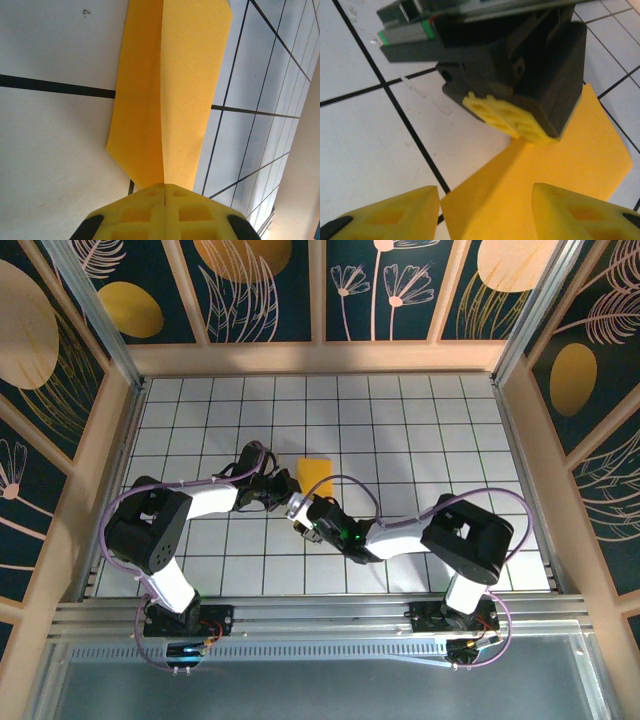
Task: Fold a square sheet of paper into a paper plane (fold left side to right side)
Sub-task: Third fold the triangle at the center of the table.
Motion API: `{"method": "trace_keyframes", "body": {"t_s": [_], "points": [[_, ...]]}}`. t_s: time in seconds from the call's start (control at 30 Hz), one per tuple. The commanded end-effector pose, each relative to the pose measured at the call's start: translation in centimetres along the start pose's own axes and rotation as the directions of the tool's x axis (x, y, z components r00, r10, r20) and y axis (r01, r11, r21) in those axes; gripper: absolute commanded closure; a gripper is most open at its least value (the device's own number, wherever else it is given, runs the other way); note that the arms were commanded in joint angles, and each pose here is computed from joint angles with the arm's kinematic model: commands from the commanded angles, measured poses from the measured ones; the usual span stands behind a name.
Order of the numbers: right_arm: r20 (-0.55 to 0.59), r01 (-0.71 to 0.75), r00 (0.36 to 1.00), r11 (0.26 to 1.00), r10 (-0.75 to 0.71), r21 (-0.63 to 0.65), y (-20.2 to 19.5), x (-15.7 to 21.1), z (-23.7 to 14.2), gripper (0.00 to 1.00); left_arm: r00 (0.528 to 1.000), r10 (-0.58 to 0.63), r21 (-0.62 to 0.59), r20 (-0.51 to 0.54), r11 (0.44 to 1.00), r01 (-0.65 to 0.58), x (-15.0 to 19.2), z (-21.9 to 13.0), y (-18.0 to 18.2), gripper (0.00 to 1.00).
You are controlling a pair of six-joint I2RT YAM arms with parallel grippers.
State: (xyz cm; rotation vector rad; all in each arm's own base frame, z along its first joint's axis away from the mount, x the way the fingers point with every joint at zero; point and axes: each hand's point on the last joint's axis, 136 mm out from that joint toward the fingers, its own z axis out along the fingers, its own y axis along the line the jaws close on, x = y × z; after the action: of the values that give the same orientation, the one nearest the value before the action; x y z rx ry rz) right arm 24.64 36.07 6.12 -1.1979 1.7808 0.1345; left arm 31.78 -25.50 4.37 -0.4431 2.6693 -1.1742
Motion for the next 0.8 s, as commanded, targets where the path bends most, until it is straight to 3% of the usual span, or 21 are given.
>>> {"method": "trace_keyframes", "body": {"t_s": [0.0, 0.3, 0.43, 0.57, 0.67, 0.77], "points": [[0.042, 0.001, 0.999, 0.999, -0.003, 0.04, -0.6, -1.5, 0.4, 0.58, 1.0, -0.016, 0.016, -0.01, 1.0, 0.016, 0.3, -0.1, -0.7, 1.0], [-0.013, -0.03, 0.999, 1.0, 0.03, 0.006, 0.0, -0.3, 0.3, 0.99, 1.0, -0.011, 0.013, 0.001, 1.0, 0.011, 0.1, -0.2, -0.8, 0.97], [-0.044, -0.065, 0.997, 0.997, 0.063, -0.032, 0.5, 0.4, 0.1, 1.0, 1.0, 0.011, 0.019, 0.017, 1.0, -0.012, -0.5, -0.9, -1.4, 0.78], [-0.062, -0.16, 0.986, 0.982, 0.154, -0.1, 1.0, 0.6, -0.3, 1.0, 0.997, 0.021, 0.012, 0.072, 1.0, -0.021, -2.1, -3.1, -1.3, 0.67], [-0.077, -0.238, 0.971, 0.958, 0.228, -0.158, 1.2, 0.6, -0.6, 1.0, 0.994, 0.044, -0.011, 0.105, 0.999, -0.043, -3.1, -4.5, -1.1, 0.62], [-0.099, -0.347, 0.938, 0.908, 0.332, -0.234, 1.4, 0.5, -0.8, 1.0, 0.99, 0.089, -0.012, 0.11, 0.996, -0.088, -3.7, -4.9, -1.7, 0.63]]}}
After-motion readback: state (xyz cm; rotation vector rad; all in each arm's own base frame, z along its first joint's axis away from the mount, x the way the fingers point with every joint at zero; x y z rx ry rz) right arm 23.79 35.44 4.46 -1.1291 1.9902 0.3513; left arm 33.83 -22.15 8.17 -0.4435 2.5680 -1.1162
